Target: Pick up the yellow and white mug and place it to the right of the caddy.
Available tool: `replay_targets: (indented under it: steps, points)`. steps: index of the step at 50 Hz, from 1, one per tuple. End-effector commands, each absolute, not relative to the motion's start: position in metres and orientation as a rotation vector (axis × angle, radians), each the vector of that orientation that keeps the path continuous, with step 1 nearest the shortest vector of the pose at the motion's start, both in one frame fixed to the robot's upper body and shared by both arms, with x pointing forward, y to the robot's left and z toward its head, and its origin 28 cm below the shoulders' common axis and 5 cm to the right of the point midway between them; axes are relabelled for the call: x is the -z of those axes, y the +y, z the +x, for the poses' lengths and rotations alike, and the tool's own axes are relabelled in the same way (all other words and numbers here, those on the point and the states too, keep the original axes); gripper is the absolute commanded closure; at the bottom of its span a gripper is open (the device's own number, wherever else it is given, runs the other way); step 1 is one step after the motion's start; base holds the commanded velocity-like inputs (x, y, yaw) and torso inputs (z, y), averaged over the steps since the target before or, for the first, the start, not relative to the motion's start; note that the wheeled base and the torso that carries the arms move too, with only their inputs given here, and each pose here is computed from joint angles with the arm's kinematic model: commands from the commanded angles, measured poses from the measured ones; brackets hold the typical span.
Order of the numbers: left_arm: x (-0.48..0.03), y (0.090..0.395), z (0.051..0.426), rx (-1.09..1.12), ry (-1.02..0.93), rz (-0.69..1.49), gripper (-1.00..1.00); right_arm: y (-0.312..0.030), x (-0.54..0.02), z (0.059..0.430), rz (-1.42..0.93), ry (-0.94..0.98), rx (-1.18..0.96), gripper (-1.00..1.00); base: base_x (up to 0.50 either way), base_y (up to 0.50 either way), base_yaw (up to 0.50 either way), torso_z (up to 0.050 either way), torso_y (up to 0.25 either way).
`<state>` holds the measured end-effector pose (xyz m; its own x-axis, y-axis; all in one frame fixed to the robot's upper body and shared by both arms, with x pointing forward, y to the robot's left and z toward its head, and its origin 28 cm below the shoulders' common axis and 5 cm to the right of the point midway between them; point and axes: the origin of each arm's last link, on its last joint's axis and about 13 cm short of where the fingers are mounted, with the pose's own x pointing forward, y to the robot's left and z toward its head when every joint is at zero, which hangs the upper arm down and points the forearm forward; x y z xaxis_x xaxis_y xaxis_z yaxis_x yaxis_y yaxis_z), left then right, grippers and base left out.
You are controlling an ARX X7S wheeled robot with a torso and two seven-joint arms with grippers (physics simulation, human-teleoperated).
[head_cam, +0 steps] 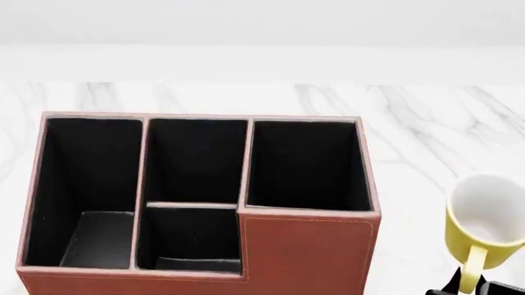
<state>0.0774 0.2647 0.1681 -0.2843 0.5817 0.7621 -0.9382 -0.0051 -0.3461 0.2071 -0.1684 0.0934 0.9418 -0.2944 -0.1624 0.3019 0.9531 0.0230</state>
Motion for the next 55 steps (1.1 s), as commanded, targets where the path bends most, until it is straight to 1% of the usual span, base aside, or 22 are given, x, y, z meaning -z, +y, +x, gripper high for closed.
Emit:
replay_targets:
  steps: [1, 38, 55]
  points:
    - [-0.168, 0.265, 0.077, -1.596, -1.008, 0.492, -1.00, -0.170, -0.086, 0.214, 0.070, 0.168, 0.296, 1.00, 0.00, 0.00, 0.00, 0.000, 0.000]
    - [-0.168, 0.265, 0.076, -1.593, -1.009, 0.490, -1.00, -0.169, -0.064, 0.222, 0.079, 0.226, 0.274, 1.00, 0.00, 0.00, 0.00, 0.000, 0.001]
    - [-0.168, 0.265, 0.076, -1.592, -1.009, 0.489, -1.00, -0.167, -0.045, 0.229, 0.093, 0.277, 0.244, 1.00, 0.00, 0.00, 0.00, 0.000, 0.001]
